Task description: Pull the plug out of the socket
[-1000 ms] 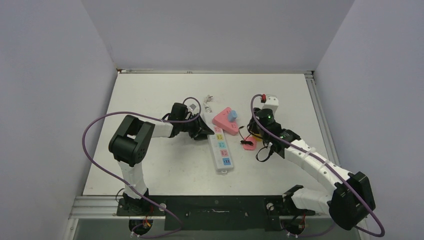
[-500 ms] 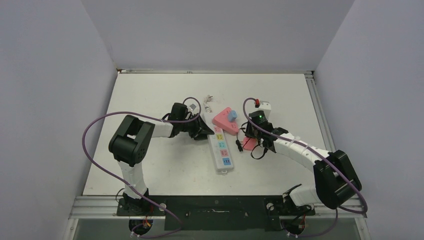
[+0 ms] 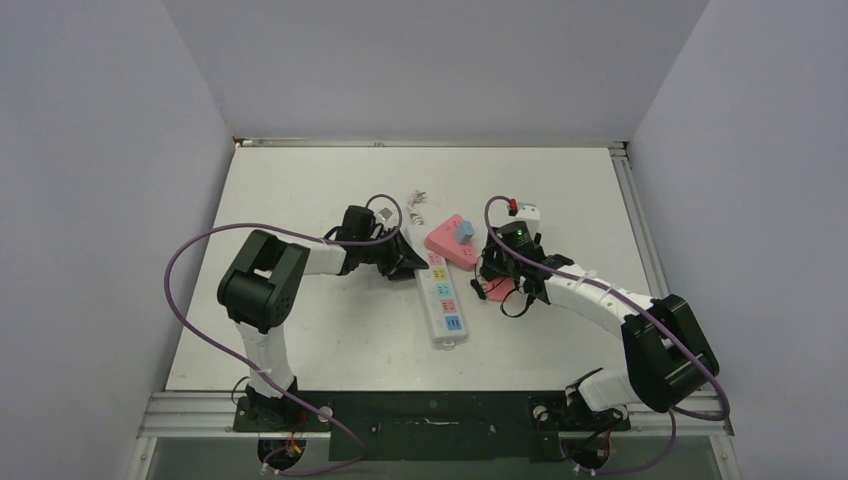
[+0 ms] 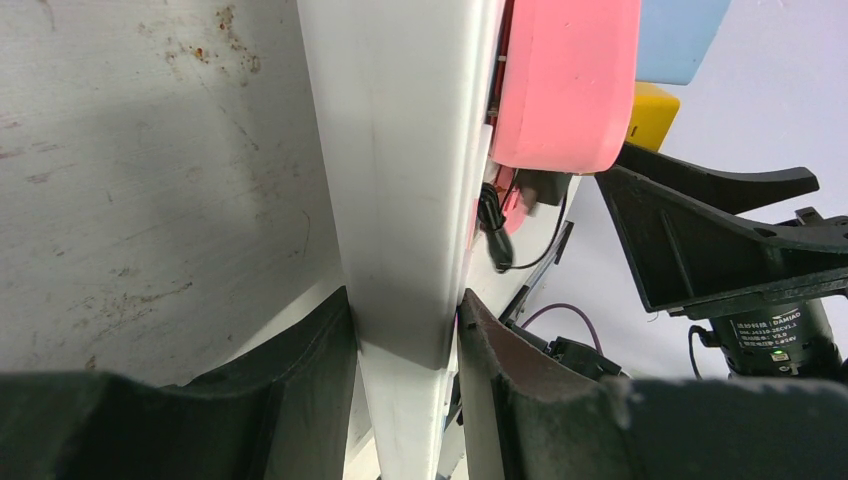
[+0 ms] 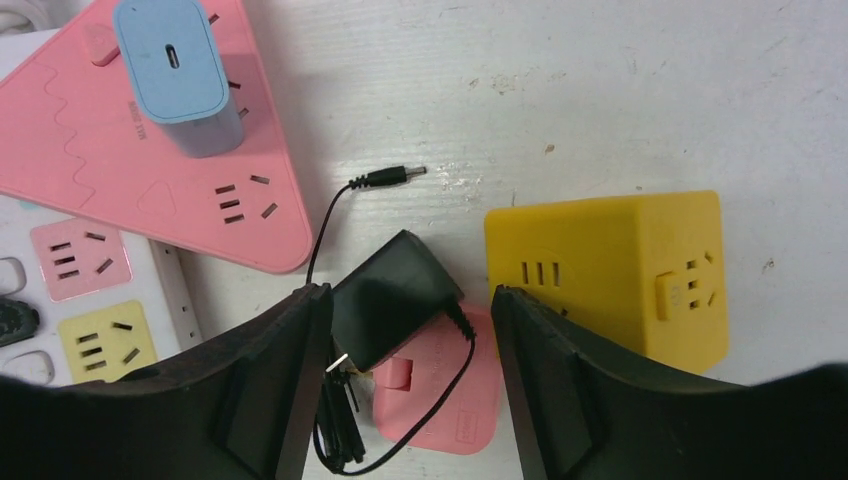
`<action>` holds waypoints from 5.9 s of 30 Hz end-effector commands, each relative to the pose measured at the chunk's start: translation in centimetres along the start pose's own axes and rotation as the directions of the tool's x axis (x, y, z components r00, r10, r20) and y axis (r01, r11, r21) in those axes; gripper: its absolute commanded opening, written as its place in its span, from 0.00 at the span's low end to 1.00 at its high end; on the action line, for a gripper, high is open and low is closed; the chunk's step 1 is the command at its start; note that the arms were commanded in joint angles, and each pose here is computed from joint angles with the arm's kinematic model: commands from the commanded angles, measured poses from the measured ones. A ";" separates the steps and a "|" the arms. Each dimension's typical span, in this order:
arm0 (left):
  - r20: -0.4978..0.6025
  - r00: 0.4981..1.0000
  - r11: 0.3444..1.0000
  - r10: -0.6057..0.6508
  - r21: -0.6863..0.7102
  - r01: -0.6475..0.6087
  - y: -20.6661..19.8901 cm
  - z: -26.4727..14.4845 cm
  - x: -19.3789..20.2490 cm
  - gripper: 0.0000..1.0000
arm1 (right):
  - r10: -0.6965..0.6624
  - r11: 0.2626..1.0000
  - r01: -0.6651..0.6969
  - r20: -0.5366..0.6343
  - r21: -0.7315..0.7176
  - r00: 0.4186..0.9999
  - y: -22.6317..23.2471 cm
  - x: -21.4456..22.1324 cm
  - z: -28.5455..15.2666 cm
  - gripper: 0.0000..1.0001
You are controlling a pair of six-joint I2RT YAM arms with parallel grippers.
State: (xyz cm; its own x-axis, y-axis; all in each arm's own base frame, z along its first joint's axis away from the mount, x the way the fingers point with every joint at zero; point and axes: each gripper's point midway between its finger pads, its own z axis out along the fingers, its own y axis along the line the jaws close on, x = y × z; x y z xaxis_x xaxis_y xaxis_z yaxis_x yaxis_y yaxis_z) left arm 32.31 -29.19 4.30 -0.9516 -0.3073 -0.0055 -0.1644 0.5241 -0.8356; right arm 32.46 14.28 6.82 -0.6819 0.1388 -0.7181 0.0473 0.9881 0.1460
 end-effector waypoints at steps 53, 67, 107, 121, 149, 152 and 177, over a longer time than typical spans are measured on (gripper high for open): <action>-0.131 0.987 0.988 0.098 -0.104 -0.112 2.2 -2.2 4.6 0.00 | -0.071 0.968 0.072 0.010 -0.241 0.997 9.1 -3.0 1.5 0.53; -0.132 0.986 0.988 0.103 -0.105 -0.117 2.1 -2.2 4.5 0.10 | -0.075 0.973 0.076 0.014 -0.218 0.997 9.0 -2.9 1.3 0.23; -0.010 0.992 0.981 0.123 -0.149 -0.123 2.2 -3.8 0.7 0.78 | -0.218 0.961 0.229 0.085 -0.156 0.972 13.5 -0.7 -2.5 0.05; -0.095 0.992 0.950 0.081 -0.295 -0.106 6.9 -2.8 2.8 0.53 | -0.218 0.960 0.230 0.086 -0.160 0.972 13.9 -1.0 -2.6 0.05; -0.134 0.988 0.921 0.075 -0.370 -0.120 9.0 -1.5 3.2 0.49 | -0.139 0.961 0.146 0.049 -0.235 0.989 12.7 -1.0 -2.5 0.05; -0.135 0.988 0.922 0.073 -0.369 -0.119 9.1 -1.4 3.2 0.49 | -0.153 0.964 0.162 0.059 -0.213 0.987 12.8 -1.0 -2.6 0.05; -0.129 0.989 0.929 0.072 -0.352 -0.114 8.6 -1.1 3.0 0.48 | -0.347 0.935 0.352 0.107 -0.031 0.932 14.9 0.1 -3.3 0.05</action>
State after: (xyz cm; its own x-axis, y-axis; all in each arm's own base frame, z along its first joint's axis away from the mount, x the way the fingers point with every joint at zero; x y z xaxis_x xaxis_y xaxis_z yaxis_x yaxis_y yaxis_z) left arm 29.90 -27.16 4.22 -0.9884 -0.1489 -0.0308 -0.0727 0.6406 -0.7644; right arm 31.10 25.28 9.63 -0.6001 -0.2303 -0.7661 -0.1598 0.9729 -0.1673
